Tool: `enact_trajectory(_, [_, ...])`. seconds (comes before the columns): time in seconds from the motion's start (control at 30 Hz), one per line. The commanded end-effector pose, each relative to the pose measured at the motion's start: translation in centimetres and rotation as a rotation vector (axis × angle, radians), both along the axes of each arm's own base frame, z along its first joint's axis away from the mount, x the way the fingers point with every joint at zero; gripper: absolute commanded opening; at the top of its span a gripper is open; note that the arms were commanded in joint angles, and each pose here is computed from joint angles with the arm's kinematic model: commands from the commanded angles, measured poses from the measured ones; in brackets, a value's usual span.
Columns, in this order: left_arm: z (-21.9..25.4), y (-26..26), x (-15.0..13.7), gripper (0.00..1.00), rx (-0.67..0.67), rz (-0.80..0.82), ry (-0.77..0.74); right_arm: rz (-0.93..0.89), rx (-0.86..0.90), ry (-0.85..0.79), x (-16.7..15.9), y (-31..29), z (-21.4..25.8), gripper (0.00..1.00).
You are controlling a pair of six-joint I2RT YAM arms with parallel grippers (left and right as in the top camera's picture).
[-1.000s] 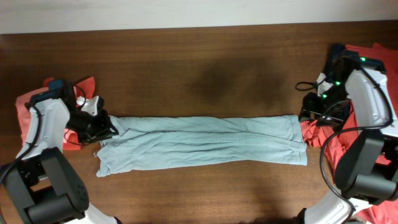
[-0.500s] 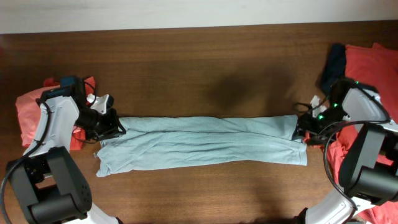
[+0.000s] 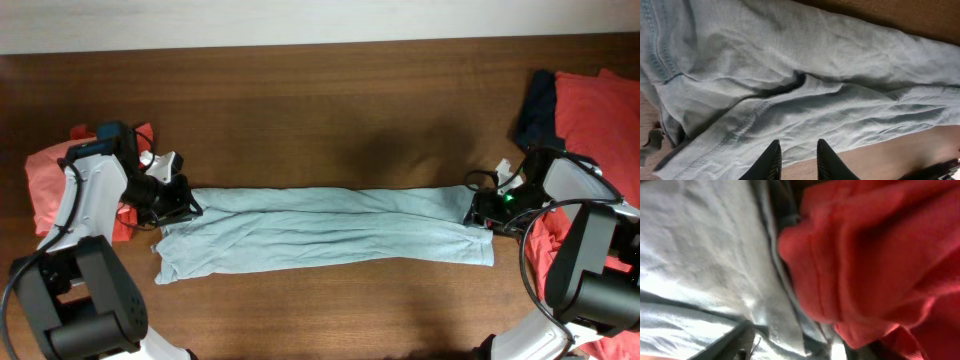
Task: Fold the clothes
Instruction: 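Release both grippers and press the folded shirt's ends flat, then grasp the strip's right end with the right gripper and fold it leftward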
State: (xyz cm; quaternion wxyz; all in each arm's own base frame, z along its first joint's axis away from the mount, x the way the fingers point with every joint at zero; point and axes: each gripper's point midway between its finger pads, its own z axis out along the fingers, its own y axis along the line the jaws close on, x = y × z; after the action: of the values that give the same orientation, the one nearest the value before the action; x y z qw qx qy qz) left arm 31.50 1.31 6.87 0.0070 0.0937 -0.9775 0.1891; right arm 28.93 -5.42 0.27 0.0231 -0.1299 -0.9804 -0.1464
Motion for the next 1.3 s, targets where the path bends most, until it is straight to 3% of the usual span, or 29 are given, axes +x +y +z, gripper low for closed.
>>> enact_trajectory(0.0, [0.6,-0.1,0.1,0.25,0.007,-0.022,-0.03,-0.014,0.107,0.016,-0.6,1.8,-1.2,0.49])
enact_trajectory(0.27, [0.6,-0.1,0.1,0.24,0.007,-0.022,-0.03,-0.023,0.15,0.012,-0.5,2.5,-0.9,0.04])
enact_trajectory(0.5, [0.6,0.0,0.1,0.25,0.01,-0.022,-0.029,-0.046,0.144,0.006,0.8,2.0,0.8,0.04])
enact_trajectory(0.87, [0.6,0.0,0.1,0.25,0.01,-0.022,-0.029,-0.036,0.083,-0.066,5.1,-0.1,9.2,0.04])
enact_trajectory(1.27, [0.6,0.0,0.1,0.25,0.01,-0.022,-0.029,-0.032,0.068,-0.03,4.4,-0.3,9.7,0.04])
